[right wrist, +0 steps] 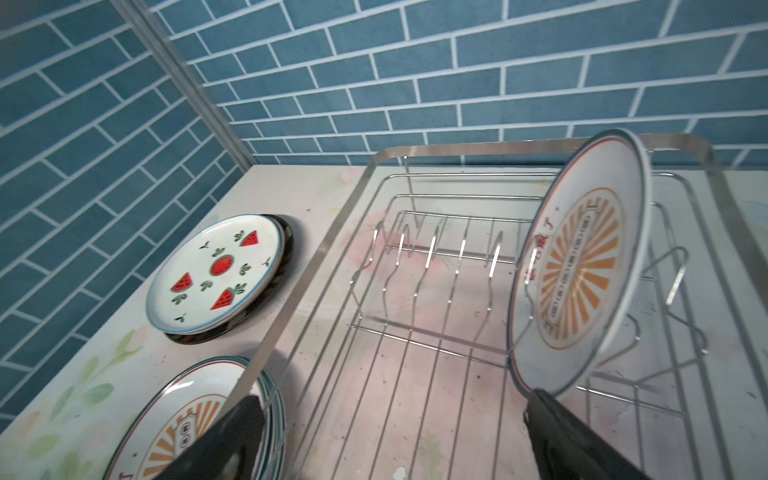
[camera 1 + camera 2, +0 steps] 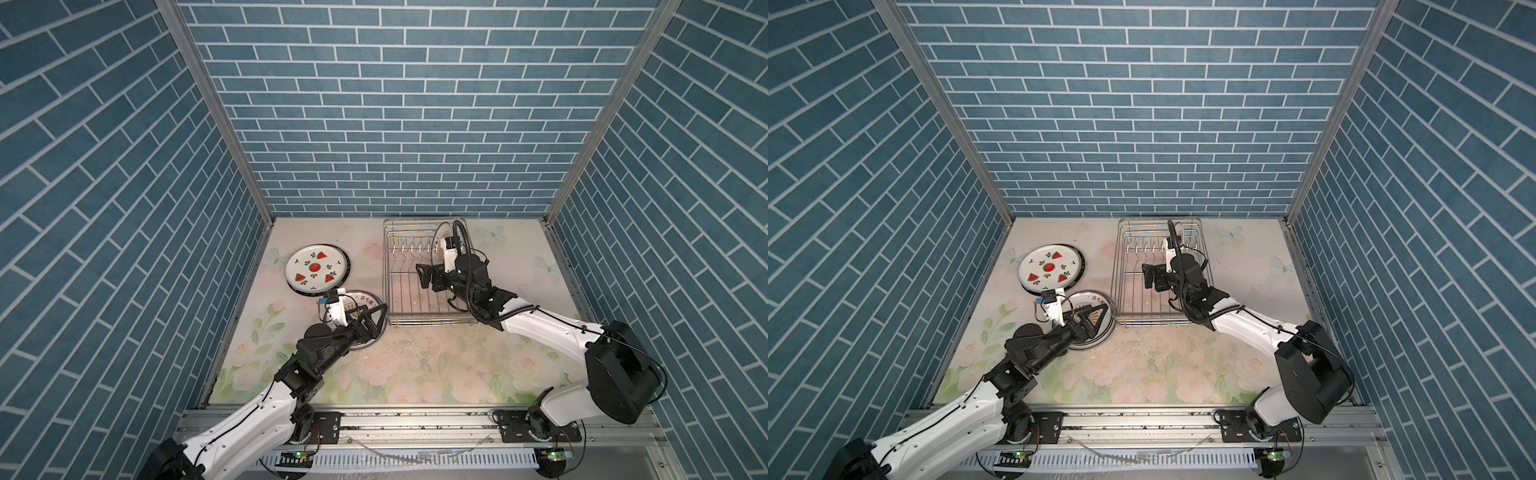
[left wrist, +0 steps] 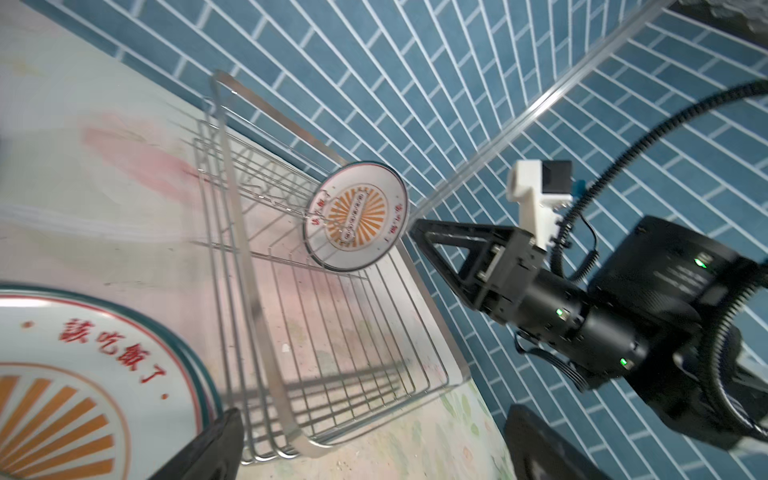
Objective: Unload the plates from the dish rack
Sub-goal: 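Reach the right gripper into the rack toward the last sunburst plate, then close the right gripper on the rim of the last sunburst plate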
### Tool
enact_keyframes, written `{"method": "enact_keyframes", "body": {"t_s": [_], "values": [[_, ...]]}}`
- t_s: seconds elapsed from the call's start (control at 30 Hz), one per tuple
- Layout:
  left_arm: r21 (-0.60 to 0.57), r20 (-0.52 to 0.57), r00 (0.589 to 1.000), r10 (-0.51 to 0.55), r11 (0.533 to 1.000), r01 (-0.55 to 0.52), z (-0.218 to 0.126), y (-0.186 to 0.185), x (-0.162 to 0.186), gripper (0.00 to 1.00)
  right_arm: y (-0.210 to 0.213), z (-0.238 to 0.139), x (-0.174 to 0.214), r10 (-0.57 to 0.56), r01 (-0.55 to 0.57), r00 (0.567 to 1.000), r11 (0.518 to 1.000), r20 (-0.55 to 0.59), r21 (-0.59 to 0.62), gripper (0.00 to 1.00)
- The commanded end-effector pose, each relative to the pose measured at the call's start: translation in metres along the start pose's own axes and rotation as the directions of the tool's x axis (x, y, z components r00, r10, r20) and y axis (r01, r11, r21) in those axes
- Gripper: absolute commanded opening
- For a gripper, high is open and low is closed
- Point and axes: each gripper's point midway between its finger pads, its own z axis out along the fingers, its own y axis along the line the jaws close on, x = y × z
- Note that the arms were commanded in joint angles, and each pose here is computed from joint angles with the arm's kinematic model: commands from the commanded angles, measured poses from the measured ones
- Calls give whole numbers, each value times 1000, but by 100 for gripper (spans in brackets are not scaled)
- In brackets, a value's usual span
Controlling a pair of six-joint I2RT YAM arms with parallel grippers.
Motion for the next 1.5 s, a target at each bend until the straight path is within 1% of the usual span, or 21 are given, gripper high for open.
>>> {"method": "enact_keyframes", "body": {"t_s": [0.0, 0.13, 0.2, 0.27, 0.33, 0.4, 0.47, 0.57, 0.7, 0.8, 0.9, 1.0, 1.1, 1.17, 1.27, 1.37, 1.47], "values": [[122, 40, 992, 123, 984, -127, 7, -40, -13, 100, -20, -13, -27, -48, 40, 997, 988, 53, 146, 99], [182, 31, 987, 159, 970, -162, 22, -60, -16, 100, -40, -17, -42, -95, 80, 995, 953, 34, 292, 99], [219, 44, 983, 178, 958, -183, 29, -69, -18, 100, -56, -18, -49, -91, 81, 996, 923, 11, 376, 99], [230, 64, 980, 191, 952, -201, 35, -73, -22, 100, -62, -17, -58, -91, 81, 996, 908, 3, 411, 99], [202, 48, 981, 188, 960, -193, 46, -72, -24, 100, -67, -12, -67, -94, 87, 996, 898, -4, 432, 99], [185, 25, 982, 187, 965, -189, 57, -73, -26, 100, -71, -5, -71, -82, 86, 996, 896, -28, 436, 99], [191, 11, 983, 183, 965, -181, 65, -75, -26, 100, -74, 5, -73, -64, 83, 996, 900, -58, 428, 96], [194, -1, 985, 170, 967, -167, 75, -77, -25, 100, -79, 20, -74, -49, 81, 995, 897, -85, 435, 88], [201, -14, 988, 152, 969, -146, 83, -77, -22, 100, -86, 39, -74, -47, 104, 990, 881, -133, 462, 64], [206, -8, 992, 124, 971, -120, 86, -72, -19, 100, -94, 51, -72, -45, 121, 986, 859, -161, 498, 56], [219, -10, 992, 129, 968, -123, 89, -71, -13, 100, -100, 60, -70, -43, 129, 984, 843, -173, 522, 47], [203, -27, 991, 129, 972, -121, 94, -65, -8, 100, -105, 67, -70, -44, 134, 983, 831, -177, 540, 35], [198, -28, 992, 122, 974, -114, 95, -62, -6, 100, -110, 70, -71, -50, 148, 982, 806, -184, 572, 33], [197, -30, 993, 118, 974, -110, 95, -60, -4, 100, -112, 72, -70, -54, 152, 982, 798, -182, 583, 31], [192, -30, 993, 111, 976, -103, 95, -58, -2, 100, -112, 78, -68, -56, 156, 981, 800, -186, 580, 23], [185, -39, 994, 106, 978, -97, 95, -55, 0, 100, -114, 84, -65, -59, 164, 979, 794, -195, 585, 22], [185, -35, 995, 96, 979, -88, 94, -53, 1, 100, -116, 88, -63, -61, 173, 977, 786, -204, 593, 19]]}}
